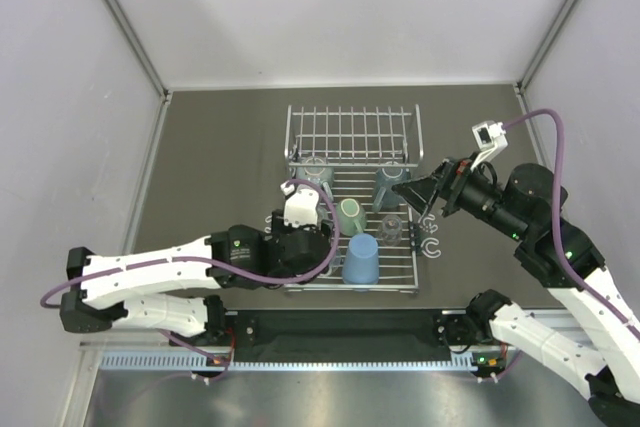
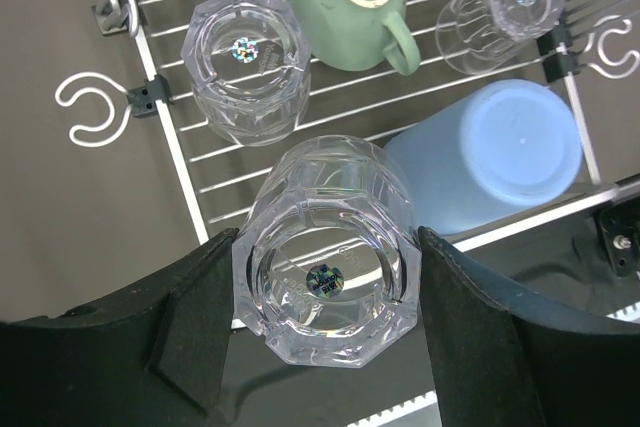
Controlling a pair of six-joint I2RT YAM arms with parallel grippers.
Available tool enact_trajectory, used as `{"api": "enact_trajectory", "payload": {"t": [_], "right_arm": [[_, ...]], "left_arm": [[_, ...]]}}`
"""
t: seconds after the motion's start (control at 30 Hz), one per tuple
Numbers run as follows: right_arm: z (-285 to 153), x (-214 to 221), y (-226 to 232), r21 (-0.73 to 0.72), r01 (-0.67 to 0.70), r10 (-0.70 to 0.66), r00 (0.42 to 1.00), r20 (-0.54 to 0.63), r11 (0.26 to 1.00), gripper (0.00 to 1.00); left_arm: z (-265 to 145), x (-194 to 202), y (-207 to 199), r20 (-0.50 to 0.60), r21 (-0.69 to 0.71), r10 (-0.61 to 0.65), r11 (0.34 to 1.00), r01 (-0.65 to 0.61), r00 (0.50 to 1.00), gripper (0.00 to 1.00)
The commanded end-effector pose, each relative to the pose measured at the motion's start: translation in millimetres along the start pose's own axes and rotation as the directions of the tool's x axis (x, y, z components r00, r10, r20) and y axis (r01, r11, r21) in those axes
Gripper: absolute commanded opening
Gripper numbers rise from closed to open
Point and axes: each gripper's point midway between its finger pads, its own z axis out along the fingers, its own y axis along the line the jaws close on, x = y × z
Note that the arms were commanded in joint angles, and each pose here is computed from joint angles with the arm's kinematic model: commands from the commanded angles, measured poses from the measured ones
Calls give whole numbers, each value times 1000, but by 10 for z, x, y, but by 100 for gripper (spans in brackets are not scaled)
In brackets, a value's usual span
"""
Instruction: Load the cups into the dish rack
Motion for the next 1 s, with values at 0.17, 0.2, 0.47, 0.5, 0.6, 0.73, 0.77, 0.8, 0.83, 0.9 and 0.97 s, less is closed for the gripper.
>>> {"api": "enact_trajectory", "payload": {"t": [0.17,0.2,0.47,0.5,0.6,0.73,0.77,0.8,0.83,0.9,0.97], "right_arm": [[-61,-159,116,-25,36,-35,998,46,999,95],[-54,-143,99,-20,36,-35,998,42,999,95],[-28,-110,63,-10,34,-34,999,35,999,95],[-26,-101,57,-8,33,-33,999,32,999,95],[-8,-79,37,-4,34,-33,999,26,999,95],[-1,-74,22,2,33,-33,999,24,999,95],[-1,-77,24,1,33,-33,999,26,999,95],[5,-69,12,5,33,-34,999,23,999,95],[10,-69,13,5,34,-34,999,23,999,95],[15,-64,-3,11,33,-33,999,22,999,95],[32,-45,-15,14,32,-32,999,15,999,95]], "left_arm": [[141,18,15,13,-12,-14,1000,15,1000,0],[137,6,12,18,-5,-17,1000,17,1000,0],[256,54,57,-3,-28,-13,1000,12,1000,0],[272,62,65,-5,-30,-12,999,11,1000,0],[307,86,77,-8,-28,-13,1000,13,1000,0],[347,111,99,-18,-34,-16,999,16,1000,0],[355,114,103,-19,-37,-14,999,13,1000,0],[363,119,116,-20,-41,-14,999,13,1000,0],[369,128,120,-23,-41,-13,999,12,1000,0],[394,135,123,-26,-42,-15,999,13,1000,0],[422,154,115,-34,-41,-9,999,7,999,0]]}}
